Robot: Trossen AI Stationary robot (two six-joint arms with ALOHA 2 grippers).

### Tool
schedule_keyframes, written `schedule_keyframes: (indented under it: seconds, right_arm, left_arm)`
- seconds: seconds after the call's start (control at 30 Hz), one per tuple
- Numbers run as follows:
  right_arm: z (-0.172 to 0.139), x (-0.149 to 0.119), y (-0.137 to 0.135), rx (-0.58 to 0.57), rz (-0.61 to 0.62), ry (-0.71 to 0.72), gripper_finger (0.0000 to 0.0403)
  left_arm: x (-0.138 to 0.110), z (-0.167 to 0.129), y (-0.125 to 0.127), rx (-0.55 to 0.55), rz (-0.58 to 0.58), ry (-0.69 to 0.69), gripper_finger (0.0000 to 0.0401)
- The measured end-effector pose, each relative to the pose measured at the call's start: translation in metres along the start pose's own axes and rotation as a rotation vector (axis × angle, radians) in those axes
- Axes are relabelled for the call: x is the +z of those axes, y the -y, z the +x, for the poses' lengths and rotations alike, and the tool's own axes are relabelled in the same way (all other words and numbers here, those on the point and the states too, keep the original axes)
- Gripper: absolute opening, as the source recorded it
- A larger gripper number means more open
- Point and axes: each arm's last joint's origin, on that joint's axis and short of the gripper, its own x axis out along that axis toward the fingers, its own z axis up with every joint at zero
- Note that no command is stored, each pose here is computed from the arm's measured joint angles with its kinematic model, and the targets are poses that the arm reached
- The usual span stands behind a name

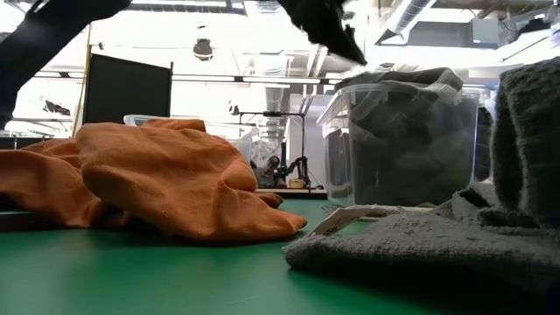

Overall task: Sort towels by color in basket
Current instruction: Put the dark gray and white towel into the right transparent bin

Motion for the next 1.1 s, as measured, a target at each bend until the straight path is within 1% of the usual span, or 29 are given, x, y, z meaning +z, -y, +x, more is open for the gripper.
schedule_keyframes:
  seconds: [0.07,0.13,0.2,0.23,0.3,0.37,0.4,0.5,0.57,0.67,0.73,0.83,0.93,0.97,1.03,1.1]
  right_arm:
    - [0.000,0.000,0.000,-0.001,-0.004,0.000,0.0250]
    - [0.000,0.000,0.000,0.000,-0.008,0.001,0.0250]
    - [0.000,0.000,0.000,-0.001,-0.007,0.001,0.0250]
    - [0.000,0.000,0.000,0.000,-0.006,0.002,0.0250]
    - [0.000,0.000,0.000,0.001,-0.004,0.002,0.0250]
    - [0.000,0.000,0.000,0.002,-0.002,0.003,0.0250]
    - [0.000,0.001,-0.001,0.006,0.002,0.005,0.0250]
    - [0.000,0.001,-0.002,0.015,0.014,0.010,0.0250]
    - [-0.001,0.001,-0.003,0.022,0.020,0.013,0.0250]
    - [-0.002,-0.001,-0.002,0.016,0.034,0.008,0.0250]
    - [-0.003,-0.003,0.000,-0.004,0.045,-0.003,0.0250]
    - [-0.006,-0.009,0.006,-0.060,0.076,-0.035,0.0250]
    - [-0.012,-0.019,0.014,-0.135,0.129,-0.069,0.0250]
    - [-0.013,-0.022,0.014,-0.134,0.142,-0.066,0.0250]
    - [-0.013,-0.026,0.014,-0.126,0.124,-0.062,0.0250]
    - [-0.010,-0.031,0.015,-0.145,0.119,-0.061,0.0250]
  left_arm:
    - [0.006,-0.012,0.000,0.016,0.010,0.033,0.0269]
    - [0.012,-0.018,-0.001,0.014,0.012,0.096,0.0269]
    - [0.016,-0.017,-0.002,-0.024,0.001,0.169,0.0269]
    - [0.018,-0.016,-0.003,-0.026,-0.002,0.203,0.0269]
    - [0.022,-0.013,-0.004,-0.003,0.002,0.257,0.0269]
    - [0.024,-0.003,-0.006,0.022,0.009,0.307,0.0269]
    - [0.023,0.000,-0.006,0.020,-0.002,0.308,0.0269]
    - [0.012,0.030,-0.007,0.002,-0.028,0.291,0.0269]
    - [-0.001,0.050,-0.005,-0.049,-0.074,0.225,0.0269]
    - [-0.017,0.075,-0.003,-0.091,-0.107,0.160,0.0264]
    - [-0.026,0.092,-0.001,-0.112,-0.120,0.129,0.0261]
    - [-0.037,0.108,0.003,-0.149,-0.141,0.079,0.0259]
    - [-0.044,0.111,0.008,-0.188,-0.132,0.026,0.0259]
    - [-0.046,0.114,0.009,-0.196,-0.123,0.015,0.0259]
    - [-0.050,0.115,0.011,-0.222,-0.123,-0.020,0.0259]
    - [-0.055,0.116,0.014,-0.242,-0.124,-0.070,0.0258]
